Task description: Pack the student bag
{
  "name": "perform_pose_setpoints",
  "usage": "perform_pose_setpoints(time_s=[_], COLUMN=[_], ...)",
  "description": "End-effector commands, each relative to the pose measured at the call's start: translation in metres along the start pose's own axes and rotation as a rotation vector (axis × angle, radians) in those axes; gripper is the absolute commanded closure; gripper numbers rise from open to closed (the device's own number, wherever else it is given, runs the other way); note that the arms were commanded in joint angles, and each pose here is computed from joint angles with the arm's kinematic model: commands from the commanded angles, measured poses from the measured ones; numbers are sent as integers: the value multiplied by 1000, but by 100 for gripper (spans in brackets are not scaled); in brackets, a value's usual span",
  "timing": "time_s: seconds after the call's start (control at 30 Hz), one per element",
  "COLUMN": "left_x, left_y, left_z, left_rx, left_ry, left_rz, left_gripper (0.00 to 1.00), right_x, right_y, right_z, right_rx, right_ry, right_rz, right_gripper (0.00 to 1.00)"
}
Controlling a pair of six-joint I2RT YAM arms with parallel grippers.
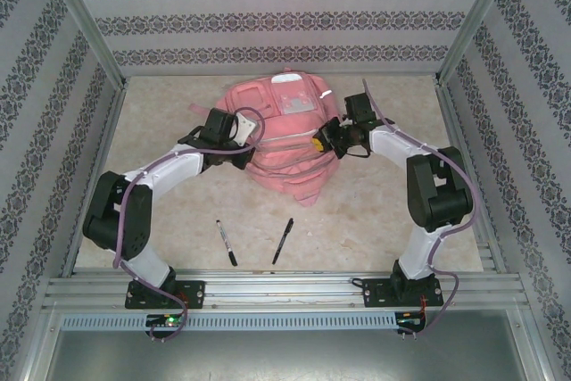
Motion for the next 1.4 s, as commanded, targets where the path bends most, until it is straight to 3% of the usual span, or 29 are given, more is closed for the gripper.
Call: perform_pose_setpoints(time_s=[0.0,0.13,0.2,0.33,0.4,0.53,0.7,0.87,0.97,1.03,1.13,1.23,1.37], left_x=[-9,-2,-1,-7,-8,1,11,15,20,21,20,16,17], left_y=[25,26,25,11,5,-6,-25,-34,-34,-33,-28,-21,-2], left_z=[44,54,53,29,17,-15,-33,-46,-52,-55,-54,-40,-1], left_rx=[64,158,190,225,205,241,152,142,151,152,163,198,200], left_ry=[-239,-175,-101,121,160,222,320,369,396,419,411,362,199], left_rz=[97,66,12,-176,-238,-278,-330,-394,-389,-384,-351,-272,-117], left_gripper=[100,100,100,100,100,100,100,100,100,100,100,100,100], right_x=[-19,-23,-26,-30,-31,-29,-8,13,25,32,41,40,27], right_y=[-43,-45,-45,-33,-13,40,90,97,91,89,85,83,80], right_z=[-11,-2,0,5,12,20,20,15,18,18,18,15,11], right_rx=[-17,-76,-109,-121,-48,73,175,212,212,203,179,151,114], right_ry=[26,-17,-1,42,8,2,91,142,156,164,169,174,168], right_rz=[-94,-24,-22,-24,12,-44,-98,-152,-151,-152,-143,-133,-135], right_gripper=[98,98,93,58,48,44,42,42,44,51,83,100,100])
Point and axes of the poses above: each hand's point on the last joint's axis, 136 mm out from that joint toward the fingers, its own x axis out along the fingers, its own z axis along the line the jaws close on, y = z × x, the point moved 9 cm from there along -x, back along the fingers, and after that the axes turned 6 degrees about x, right-handed, at the moved point
